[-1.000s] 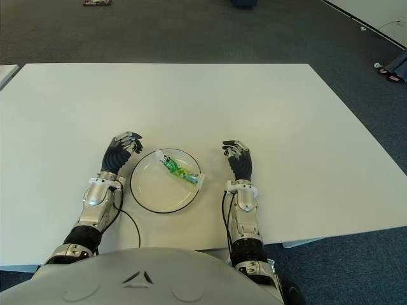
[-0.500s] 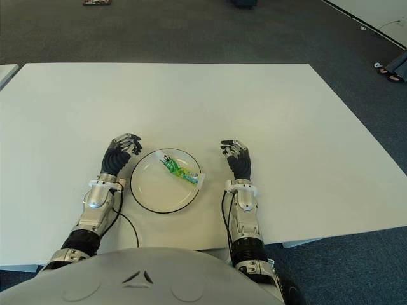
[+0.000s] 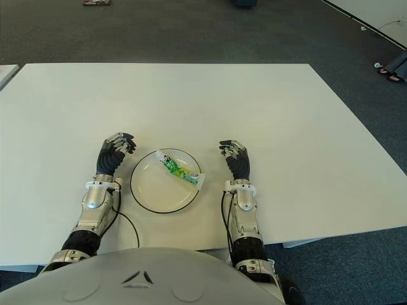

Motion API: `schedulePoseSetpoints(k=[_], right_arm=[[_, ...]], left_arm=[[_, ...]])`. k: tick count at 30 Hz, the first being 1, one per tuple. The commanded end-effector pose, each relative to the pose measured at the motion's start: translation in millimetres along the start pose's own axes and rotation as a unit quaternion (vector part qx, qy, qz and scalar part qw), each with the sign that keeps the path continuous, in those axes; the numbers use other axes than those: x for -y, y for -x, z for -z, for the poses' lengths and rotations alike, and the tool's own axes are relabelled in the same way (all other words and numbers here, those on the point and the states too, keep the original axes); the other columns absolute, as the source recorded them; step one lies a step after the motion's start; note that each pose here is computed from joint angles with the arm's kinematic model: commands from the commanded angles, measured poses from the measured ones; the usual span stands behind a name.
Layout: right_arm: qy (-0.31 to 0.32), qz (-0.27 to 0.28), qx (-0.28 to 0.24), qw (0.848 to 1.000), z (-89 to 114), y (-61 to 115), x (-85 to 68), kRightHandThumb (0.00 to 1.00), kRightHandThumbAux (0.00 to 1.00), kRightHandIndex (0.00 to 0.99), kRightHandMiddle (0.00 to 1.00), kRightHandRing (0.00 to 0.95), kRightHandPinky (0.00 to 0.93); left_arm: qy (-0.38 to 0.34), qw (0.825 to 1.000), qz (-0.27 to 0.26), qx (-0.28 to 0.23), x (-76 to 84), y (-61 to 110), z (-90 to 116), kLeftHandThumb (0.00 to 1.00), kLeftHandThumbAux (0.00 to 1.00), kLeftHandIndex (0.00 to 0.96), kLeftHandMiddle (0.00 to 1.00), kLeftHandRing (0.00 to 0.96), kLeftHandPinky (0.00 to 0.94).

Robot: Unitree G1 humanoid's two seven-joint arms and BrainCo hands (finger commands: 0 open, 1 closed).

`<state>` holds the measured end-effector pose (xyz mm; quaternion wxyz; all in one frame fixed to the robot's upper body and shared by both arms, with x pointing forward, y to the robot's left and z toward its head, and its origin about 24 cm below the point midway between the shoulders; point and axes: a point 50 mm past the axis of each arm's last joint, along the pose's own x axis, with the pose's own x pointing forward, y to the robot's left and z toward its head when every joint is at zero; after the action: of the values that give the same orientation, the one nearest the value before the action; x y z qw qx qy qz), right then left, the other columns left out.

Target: Put the toothpaste on the table into the plate.

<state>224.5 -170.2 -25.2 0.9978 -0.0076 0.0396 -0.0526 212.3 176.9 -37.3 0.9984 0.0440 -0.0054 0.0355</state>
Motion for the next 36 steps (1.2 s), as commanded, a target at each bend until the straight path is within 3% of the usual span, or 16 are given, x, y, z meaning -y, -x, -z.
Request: schedulePoseSetpoints(k=[1,23,36], right_arm=[[0.001,-0.007,-0.002,1.000,0.9,-1.9,-2.7,0.691,0.739,0.415,0.393,0.375,0.383],[0.006,-0.008,-0.010,1.000,2.2,-3.3,-3.5,0.691,0.739,0.413,0.389,0.366,0.370],[0.009,-0.002,-0.012,1.000,2.4,-3.4,-5.7,0.690,0.740,0.413,0.384,0.365,0.380]], left_arm=[[0.004,0.999,-0.024,-0.048,-4.4,23.0,22.2,0.700,0.720,0.432,0.557,0.562,0.551],[0.026,0.996,-0.079,-0.039,-10.8,21.5,27.4,0.705,0.718,0.434,0.583,0.582,0.568],[0.027,0.997,-0.049,-0.049,-8.2,19.5,27.6,0.706,0.719,0.433,0.556,0.566,0.561]])
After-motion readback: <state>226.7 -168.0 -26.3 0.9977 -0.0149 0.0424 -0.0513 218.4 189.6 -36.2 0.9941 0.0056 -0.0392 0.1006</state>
